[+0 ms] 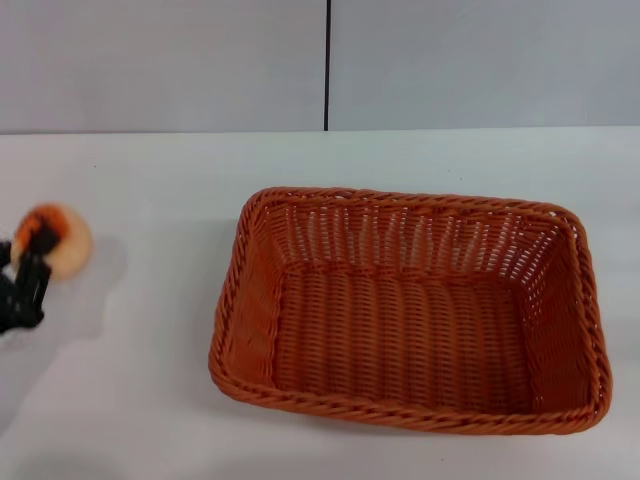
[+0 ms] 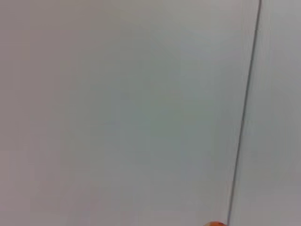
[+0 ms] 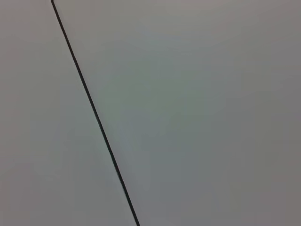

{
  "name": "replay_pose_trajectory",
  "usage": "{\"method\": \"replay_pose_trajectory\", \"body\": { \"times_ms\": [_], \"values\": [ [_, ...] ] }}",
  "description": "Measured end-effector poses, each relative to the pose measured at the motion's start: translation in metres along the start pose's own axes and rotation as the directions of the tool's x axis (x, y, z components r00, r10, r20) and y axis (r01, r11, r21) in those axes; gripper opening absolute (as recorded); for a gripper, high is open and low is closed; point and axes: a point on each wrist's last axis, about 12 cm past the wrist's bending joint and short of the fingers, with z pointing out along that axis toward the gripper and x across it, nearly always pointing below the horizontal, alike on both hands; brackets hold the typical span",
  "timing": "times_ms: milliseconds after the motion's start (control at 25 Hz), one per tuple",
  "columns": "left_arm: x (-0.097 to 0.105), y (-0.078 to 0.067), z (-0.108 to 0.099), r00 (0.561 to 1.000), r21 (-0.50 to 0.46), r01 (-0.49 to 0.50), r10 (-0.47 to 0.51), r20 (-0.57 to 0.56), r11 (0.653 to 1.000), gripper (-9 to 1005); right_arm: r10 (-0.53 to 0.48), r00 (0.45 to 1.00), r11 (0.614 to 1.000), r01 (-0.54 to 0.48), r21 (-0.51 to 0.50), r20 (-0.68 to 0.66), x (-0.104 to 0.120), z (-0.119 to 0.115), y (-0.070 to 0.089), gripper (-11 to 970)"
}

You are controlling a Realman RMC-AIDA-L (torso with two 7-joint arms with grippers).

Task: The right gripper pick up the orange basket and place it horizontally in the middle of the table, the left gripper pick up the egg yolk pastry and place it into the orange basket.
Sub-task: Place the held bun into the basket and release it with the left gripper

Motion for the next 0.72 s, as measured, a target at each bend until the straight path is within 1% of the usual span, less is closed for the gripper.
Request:
{"method": "replay_pose_trajectory", "body": {
  "times_ms": [40,80,120,160,240,280,360,400,440,480,560,600,720],
  "values": [
    [0.0,0.0,0.0,1.0,0.0,0.0,0.0,0.0,1.0,147,0.0,1.0,1.0,0.0,0.0,0.0,0.0,0.0,0.0,391],
    [-0.007,-0.002,0.013,0.997,0.017,0.014,-0.015,0.07,1.0,140,0.003,1.0,1.0,-0.003,0.002,-0.002,0.001,-0.001,0.001,391],
    [-0.01,-0.007,0.027,0.994,0.058,0.027,-0.033,0.107,0.998,133,0.003,1.0,1.0,-0.003,0.002,-0.002,0.001,-0.001,0.001,391],
    [-0.012,-0.011,0.035,0.991,0.088,0.033,-0.044,0.123,0.996,126,0.004,1.0,1.0,-0.004,0.002,-0.003,0.002,-0.002,0.001,391],
    [-0.012,-0.011,0.035,0.991,0.088,0.033,-0.044,0.123,0.996,113,0.003,1.0,1.0,-0.003,0.004,-0.004,0.003,-0.002,0.002,391],
    [-0.016,-0.03,0.067,0.988,0.248,0.046,-0.08,0.129,0.968,106,0.004,1.0,1.0,-0.004,0.007,-0.007,0.005,-0.004,0.002,391],
    [-0.016,-0.042,0.081,0.99,0.338,0.05,-0.09,0.104,0.94,96,0.007,1.0,1.0,-0.007,0.01,-0.009,0.006,-0.004,0.003,391],
    [-0.013,-0.052,0.091,0.994,0.405,0.052,-0.085,0.066,0.913,90,0.009,1.0,1.0,-0.009,0.014,-0.011,0.008,-0.005,0.003,391],
    [-0.013,-0.052,0.091,0.994,0.405,0.052,-0.085,0.066,0.913,85,0.009,1.0,1.0,-0.009,0.014,-0.011,0.008,-0.005,0.003,391],
    [-0.009,-0.062,0.099,0.997,0.461,0.055,-0.072,0.02,0.886,80,0.009,1.0,1.0,-0.009,0.014,-0.013,0.009,-0.006,0.003,391],
    [-0.008,-0.064,0.101,0.998,0.473,0.056,-0.07,0.01,0.879,81,0.008,1.0,1.0,-0.008,0.012,-0.015,0.009,-0.006,0.004,391],
    [-0.005,-0.069,0.102,0.998,0.495,0.06,-0.064,-0.009,0.867,81,0.011,1.0,1.0,-0.011,0.012,-0.017,0.01,-0.006,0.004,391],
    [-0.005,-0.07,0.102,0.998,0.507,0.06,-0.059,-0.017,0.86,82,0.015,1.0,1.0,-0.014,0.011,-0.017,0.011,-0.005,0.005,391]
  ]
}}
